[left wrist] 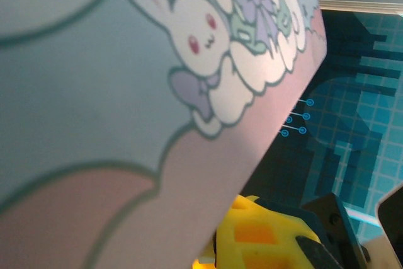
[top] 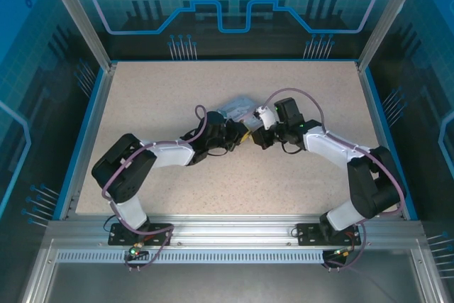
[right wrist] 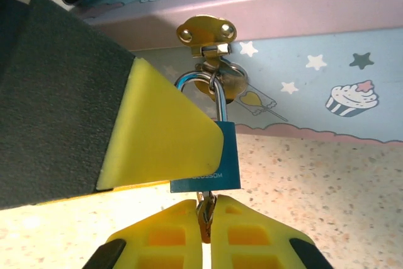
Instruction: Unlock a padlock with a key
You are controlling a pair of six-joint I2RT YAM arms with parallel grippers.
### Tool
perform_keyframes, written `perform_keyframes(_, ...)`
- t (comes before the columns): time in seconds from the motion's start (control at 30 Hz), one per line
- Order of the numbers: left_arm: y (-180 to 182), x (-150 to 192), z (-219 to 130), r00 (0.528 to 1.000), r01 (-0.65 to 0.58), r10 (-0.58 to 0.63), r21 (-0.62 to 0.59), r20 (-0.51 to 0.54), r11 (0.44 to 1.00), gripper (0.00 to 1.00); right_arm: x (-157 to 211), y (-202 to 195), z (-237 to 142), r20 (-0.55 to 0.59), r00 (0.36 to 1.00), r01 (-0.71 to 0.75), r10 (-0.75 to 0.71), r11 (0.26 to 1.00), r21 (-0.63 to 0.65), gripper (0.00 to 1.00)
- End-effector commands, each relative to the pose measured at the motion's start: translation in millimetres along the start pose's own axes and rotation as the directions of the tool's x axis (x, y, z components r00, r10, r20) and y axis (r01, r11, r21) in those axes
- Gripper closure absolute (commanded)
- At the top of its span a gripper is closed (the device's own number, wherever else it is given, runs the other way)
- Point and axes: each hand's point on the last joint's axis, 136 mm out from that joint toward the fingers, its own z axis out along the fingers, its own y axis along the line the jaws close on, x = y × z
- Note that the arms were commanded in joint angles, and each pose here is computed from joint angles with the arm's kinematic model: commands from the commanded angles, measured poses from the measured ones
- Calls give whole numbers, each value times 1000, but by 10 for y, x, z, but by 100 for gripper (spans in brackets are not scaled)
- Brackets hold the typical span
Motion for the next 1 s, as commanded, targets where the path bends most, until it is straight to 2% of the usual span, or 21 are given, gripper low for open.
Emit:
perform_keyframes(0.0, -117, -65, -44, 1000, -23, 22, 27, 20, 999, 100, -289, 456, -190, 65, 997, -12, 32, 960, -281, 100)
perform_keyframes(0.13, -105, -69, -42, 1000, -24, 24, 24, 20, 999, 100, -326, 404, -225, 80, 994, -46, 73, 952, -303, 100)
perform_keyframes(0.17, -103, -69, -43, 1000, -23, 23, 24, 19, 999, 100, -328, 381, -235, 83, 993, -57, 86, 951, -304, 94)
perform_keyframes(0.2, -91, -80, -45, 1000, -22, 21, 21, 22, 1000, 100, -324, 337, -243, 85, 992, -70, 98, 955, -288, 82)
perform_keyframes(0.27, -75, -88, -44, 999, -23, 23, 17, 23, 1000, 100, -310, 263, -277, 92, 989, -88, 115, 962, -257, 69)
perform_keyframes(0.33, -50, -99, -45, 1000, -20, 19, 11, 25, 1000, 100, -309, 180, -343, 110, 985, -108, 135, 969, -224, 62)
perform_keyframes(0.43, -35, -103, -44, 999, -21, 20, 9, 26, 1000, 100, -326, 51, -494, 155, 975, -136, 162, 977, -166, 60)
perform_keyframes(0.57, -19, -112, -40, 1000, -16, 16, 9, 24, 1000, 100, -201, -27, -546, 150, 974, -157, 167, 985, -78, 59)
perform_keyframes(0.7, -27, -111, -43, 1000, -17, 17, 9, 19, 1000, 100, -19, -26, -435, 60, 996, -67, 62, 994, 85, 59)
perform_keyframes(0.73, -19, -107, -42, 1000, -17, 17, 4, 17, 1000, 100, -76, 3, -427, 49, 999, -17, 11, 992, 123, 59)
perform_keyframes(0.83, -21, -110, -49, 1000, -17, 17, 1, 16, 1000, 100, 3, -9, -313, -42, 996, 85, -77, 970, 229, 60)
perform_keyframes(0.97, -36, -109, -58, 1000, -20, 20, 1, 12, 1000, 100, 54, -55, -208, -112, 985, 162, -134, 941, 297, 61)
